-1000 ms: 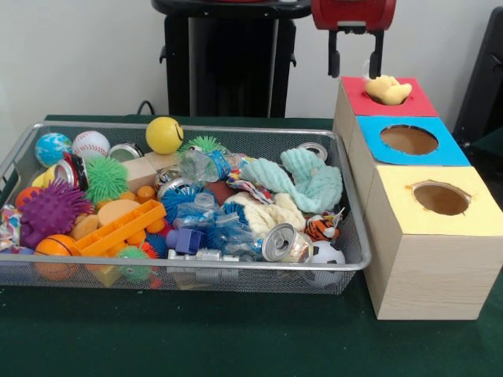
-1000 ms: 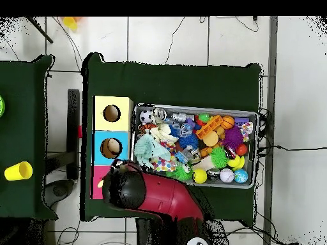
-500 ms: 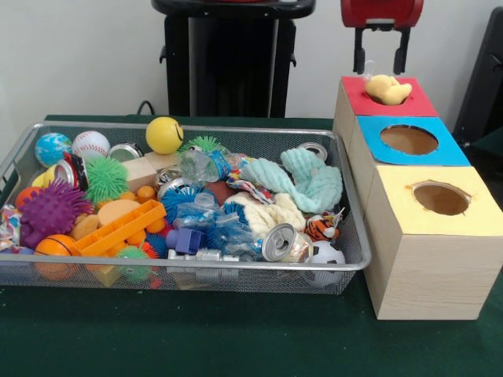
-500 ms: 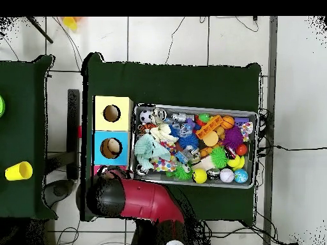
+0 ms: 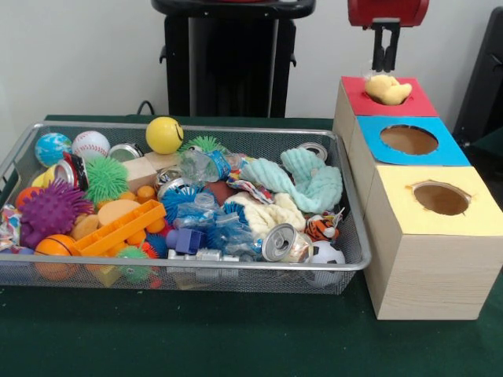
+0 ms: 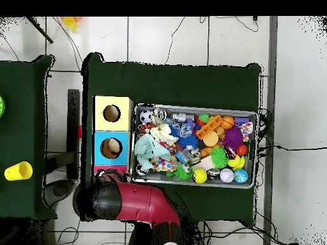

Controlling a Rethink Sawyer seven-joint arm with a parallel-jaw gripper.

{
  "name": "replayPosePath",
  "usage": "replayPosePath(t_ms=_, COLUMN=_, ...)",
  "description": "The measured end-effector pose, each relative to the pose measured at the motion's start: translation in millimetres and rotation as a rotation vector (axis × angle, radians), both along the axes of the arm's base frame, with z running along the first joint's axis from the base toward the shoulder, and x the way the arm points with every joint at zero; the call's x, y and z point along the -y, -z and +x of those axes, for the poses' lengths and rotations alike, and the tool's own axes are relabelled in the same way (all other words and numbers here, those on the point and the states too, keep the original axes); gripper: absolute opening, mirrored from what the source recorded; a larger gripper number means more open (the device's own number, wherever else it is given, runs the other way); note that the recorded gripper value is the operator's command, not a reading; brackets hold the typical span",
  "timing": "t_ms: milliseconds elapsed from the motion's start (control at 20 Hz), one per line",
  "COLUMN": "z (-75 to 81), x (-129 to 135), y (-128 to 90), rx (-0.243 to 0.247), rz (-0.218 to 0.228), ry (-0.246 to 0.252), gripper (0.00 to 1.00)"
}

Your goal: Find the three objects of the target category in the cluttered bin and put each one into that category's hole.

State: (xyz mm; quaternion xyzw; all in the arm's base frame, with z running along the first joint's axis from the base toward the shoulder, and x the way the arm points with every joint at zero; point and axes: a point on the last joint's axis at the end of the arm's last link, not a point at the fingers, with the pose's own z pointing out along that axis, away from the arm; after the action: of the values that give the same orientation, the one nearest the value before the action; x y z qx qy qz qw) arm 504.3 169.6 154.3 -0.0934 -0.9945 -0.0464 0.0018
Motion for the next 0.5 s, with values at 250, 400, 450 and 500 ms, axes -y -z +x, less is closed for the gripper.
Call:
replayPosePath(t_ms=250, z=1.2, x=11, y=1, rx=0.005, rz=-0.002, ry=0.022, gripper=0.0)
replayPosePath(t_ms=400, z=-0.5, x=14, y=4, rx=0.017, rz=-0.008, ry=0.029, gripper=0.0)
replayPosePath(t_ms=450, z=-3.0, x=14, y=6, rx=0.03, rz=-0.012, ry=0.03, gripper=0.0)
replayPosePath(t_ms=500, z=-3.8, x=14, y=7, rx=0.032, rz=-0.013, ry=0.03, gripper=0.0)
